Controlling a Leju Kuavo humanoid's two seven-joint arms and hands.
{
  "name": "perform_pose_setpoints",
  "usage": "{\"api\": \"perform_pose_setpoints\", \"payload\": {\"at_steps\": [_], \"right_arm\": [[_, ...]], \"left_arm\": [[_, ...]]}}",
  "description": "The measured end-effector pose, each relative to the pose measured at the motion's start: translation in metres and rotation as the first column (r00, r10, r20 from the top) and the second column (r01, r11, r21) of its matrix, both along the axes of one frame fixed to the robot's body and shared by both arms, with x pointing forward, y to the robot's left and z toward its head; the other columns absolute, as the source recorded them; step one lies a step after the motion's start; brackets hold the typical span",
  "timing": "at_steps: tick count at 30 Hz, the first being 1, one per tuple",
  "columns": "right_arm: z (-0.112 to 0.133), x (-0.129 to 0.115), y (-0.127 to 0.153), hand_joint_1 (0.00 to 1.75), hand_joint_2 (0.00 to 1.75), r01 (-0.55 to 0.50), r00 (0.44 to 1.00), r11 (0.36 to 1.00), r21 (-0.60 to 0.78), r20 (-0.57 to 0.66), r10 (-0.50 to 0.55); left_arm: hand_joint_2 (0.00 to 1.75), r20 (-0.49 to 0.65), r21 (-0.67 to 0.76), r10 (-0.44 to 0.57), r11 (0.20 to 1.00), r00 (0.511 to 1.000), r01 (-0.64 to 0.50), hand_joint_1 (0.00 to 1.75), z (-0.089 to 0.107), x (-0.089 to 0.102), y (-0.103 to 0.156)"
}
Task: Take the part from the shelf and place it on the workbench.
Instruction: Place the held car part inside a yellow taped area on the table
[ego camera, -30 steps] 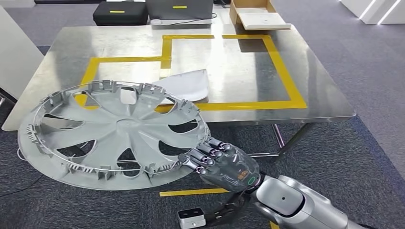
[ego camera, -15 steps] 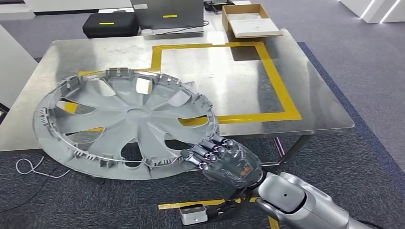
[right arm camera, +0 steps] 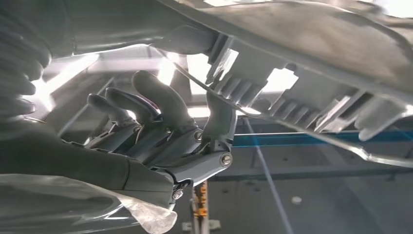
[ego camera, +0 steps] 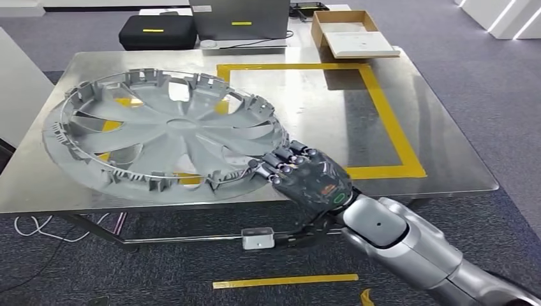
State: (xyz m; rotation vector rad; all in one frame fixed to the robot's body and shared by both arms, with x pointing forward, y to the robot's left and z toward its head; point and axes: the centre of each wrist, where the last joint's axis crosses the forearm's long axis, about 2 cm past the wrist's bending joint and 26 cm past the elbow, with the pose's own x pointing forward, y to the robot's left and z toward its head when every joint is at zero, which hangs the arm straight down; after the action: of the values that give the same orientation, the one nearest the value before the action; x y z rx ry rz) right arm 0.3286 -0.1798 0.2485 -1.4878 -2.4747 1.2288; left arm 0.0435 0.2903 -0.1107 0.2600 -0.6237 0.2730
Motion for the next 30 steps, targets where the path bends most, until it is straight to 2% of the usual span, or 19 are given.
{"api": "perform_pose_setpoints", "payload": {"at_steps": [4, 7, 14, 18, 24, 30], "right_arm": [[0.014, 0.042, -0.018, 1.75, 1.75, 0.104, 0.994, 0.992, -0.072, 0.029, -0.102], [0.026, 0.065, -0.029, 1.75, 1.75, 0.155, 0.987, 0.984, -0.081, 0.044, -0.152], [0.03, 0.08, -0.032, 1.75, 1.75, 0.197, 0.98, 0.976, -0.095, 0.035, -0.194], [0.026, 0.092, -0.04, 1.75, 1.75, 0.274, 0.961, 0.951, -0.142, 0.013, -0.275], [0.018, 0.122, -0.081, 1.75, 1.75, 0.419, 0.901, 0.889, -0.187, -0.04, -0.433], [0.001, 0.131, -0.125, 1.75, 1.75, 0.519, 0.827, 0.826, -0.22, -0.114, -0.55]], "left_arm": [[1.75, 0.016, -0.003, -0.035, 0.999, 0.999, 0.035, 0.0, 0.001, 0.01, -0.002], [1.75, 0.021, -0.005, -0.041, 0.999, 0.999, 0.042, 0.0, 0.002, 0.015, -0.003], [1.75, 0.025, -0.006, -0.054, 0.999, 0.998, 0.054, 0.0, 0.002, 0.018, -0.003], [1.75, 0.024, -0.005, -0.06, 0.998, 0.998, 0.06, 0.0, 0.002, 0.019, -0.003], [1.75, 0.028, 0.003, -0.042, 0.999, 0.999, 0.041, 0.0, 0.002, 0.016, -0.004], [1.75, 0.022, 0.007, -0.036, 0.999, 0.999, 0.036, 0.0, 0.001, 0.011, -0.004]]}}
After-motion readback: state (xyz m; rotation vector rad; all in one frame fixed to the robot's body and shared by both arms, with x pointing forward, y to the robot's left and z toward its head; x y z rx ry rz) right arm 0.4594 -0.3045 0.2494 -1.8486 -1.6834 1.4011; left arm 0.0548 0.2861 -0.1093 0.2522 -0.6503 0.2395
